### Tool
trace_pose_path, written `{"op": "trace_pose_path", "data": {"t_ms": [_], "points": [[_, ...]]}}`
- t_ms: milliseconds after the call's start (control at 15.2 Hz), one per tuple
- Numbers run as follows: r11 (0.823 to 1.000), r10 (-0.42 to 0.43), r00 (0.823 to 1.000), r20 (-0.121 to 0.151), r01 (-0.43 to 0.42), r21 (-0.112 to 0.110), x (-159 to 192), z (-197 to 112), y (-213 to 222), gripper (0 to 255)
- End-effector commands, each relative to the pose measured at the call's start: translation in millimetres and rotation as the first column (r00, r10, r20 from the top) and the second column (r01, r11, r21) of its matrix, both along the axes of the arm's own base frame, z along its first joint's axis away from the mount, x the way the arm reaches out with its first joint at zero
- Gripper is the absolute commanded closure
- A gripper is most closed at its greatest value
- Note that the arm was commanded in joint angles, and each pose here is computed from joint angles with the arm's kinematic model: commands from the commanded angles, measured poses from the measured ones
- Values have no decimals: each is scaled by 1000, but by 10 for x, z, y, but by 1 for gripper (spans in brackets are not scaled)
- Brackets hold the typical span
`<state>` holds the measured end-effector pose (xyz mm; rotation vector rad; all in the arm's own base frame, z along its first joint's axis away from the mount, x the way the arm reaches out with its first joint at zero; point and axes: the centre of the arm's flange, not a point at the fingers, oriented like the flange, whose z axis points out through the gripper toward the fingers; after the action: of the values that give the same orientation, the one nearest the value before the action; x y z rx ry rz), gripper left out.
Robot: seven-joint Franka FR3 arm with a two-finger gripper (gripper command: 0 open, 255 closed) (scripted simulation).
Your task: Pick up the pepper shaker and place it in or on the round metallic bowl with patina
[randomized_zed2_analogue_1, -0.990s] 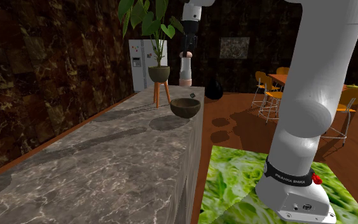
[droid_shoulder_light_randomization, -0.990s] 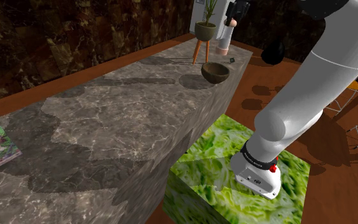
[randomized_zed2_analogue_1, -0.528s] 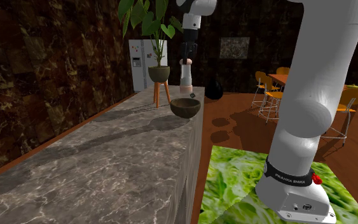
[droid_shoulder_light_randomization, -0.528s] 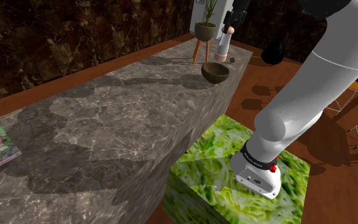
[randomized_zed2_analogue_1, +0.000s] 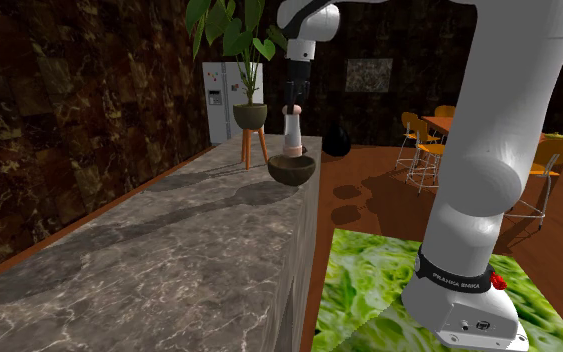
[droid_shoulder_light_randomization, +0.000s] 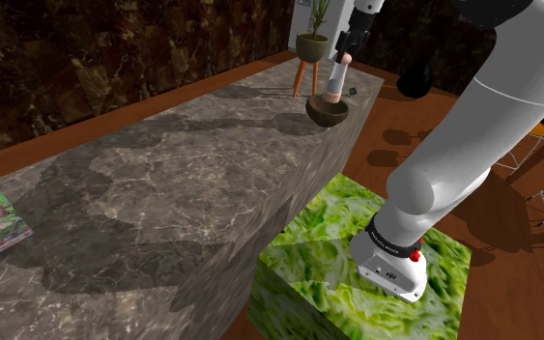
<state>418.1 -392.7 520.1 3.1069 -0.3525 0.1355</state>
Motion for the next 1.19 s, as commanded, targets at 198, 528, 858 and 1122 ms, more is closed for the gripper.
{"op": "trace_pose_path", "data": {"t_ms": [198, 528, 858, 1122], "points": [[1000, 0, 1000, 1, 0, 0, -4, -240, -1, 255], [1000, 0, 1000, 1, 0, 0, -4, -240, -1, 255], [1000, 0, 1000, 1, 0, 0, -4, -239, -1, 0], [1000, 0, 1000, 1, 0, 0, -15, -108, 1, 0]]}}
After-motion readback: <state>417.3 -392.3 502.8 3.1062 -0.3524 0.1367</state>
